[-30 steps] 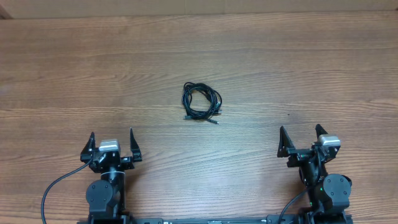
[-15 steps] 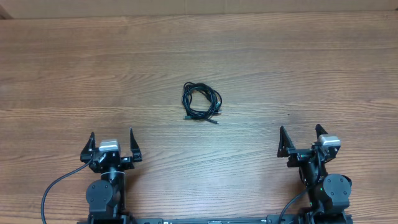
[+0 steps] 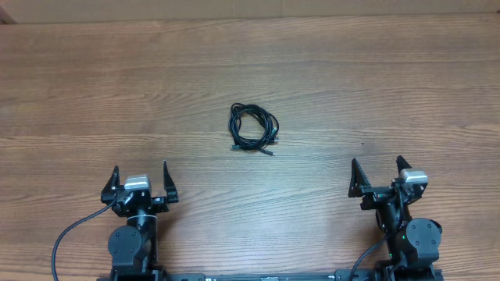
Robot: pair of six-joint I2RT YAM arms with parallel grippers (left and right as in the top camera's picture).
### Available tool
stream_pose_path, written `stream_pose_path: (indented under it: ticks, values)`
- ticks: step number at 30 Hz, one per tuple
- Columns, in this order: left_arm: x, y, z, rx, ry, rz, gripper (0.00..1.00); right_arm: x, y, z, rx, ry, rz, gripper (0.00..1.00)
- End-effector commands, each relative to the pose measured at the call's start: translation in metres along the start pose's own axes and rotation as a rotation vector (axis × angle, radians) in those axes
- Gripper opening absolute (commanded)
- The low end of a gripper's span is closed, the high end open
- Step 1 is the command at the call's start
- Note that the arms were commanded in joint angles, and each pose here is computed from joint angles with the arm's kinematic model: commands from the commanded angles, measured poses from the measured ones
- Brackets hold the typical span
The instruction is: Untangle cables
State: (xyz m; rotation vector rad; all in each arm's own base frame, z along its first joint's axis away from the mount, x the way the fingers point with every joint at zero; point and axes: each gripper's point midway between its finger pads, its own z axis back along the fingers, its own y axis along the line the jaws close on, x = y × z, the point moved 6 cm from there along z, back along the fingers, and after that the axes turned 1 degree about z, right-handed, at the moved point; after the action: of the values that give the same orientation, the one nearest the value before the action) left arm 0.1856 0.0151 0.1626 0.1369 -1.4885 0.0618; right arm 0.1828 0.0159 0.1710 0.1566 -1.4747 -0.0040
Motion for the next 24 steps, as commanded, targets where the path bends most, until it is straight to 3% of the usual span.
stream_pose_path:
  ticks: [1,11,14,18,24]
  values:
    - [-0.001,0.002,0.000,0.014,-0.003,-0.016,1.00,0.001,0.001,0.000,0.004,-0.009,-0.003,1.00]
    - [-0.001,0.002,0.000,0.014,-0.003,-0.016,1.00,0.000,0.001,0.000,0.005,-0.009,-0.004,1.00]
    - [0.003,0.001,0.000,0.011,-0.027,-0.005,1.00,0.005,0.011,0.001,0.095,-0.024,-0.081,1.00]
    - [-0.003,-0.011,0.000,-0.099,0.010,0.069,1.00,0.024,0.017,0.003,0.143,-0.124,-0.078,1.00]
    - [-0.002,-0.020,0.001,-0.182,0.019,0.160,1.00,0.016,0.031,0.006,0.269,-0.038,-0.145,1.00]
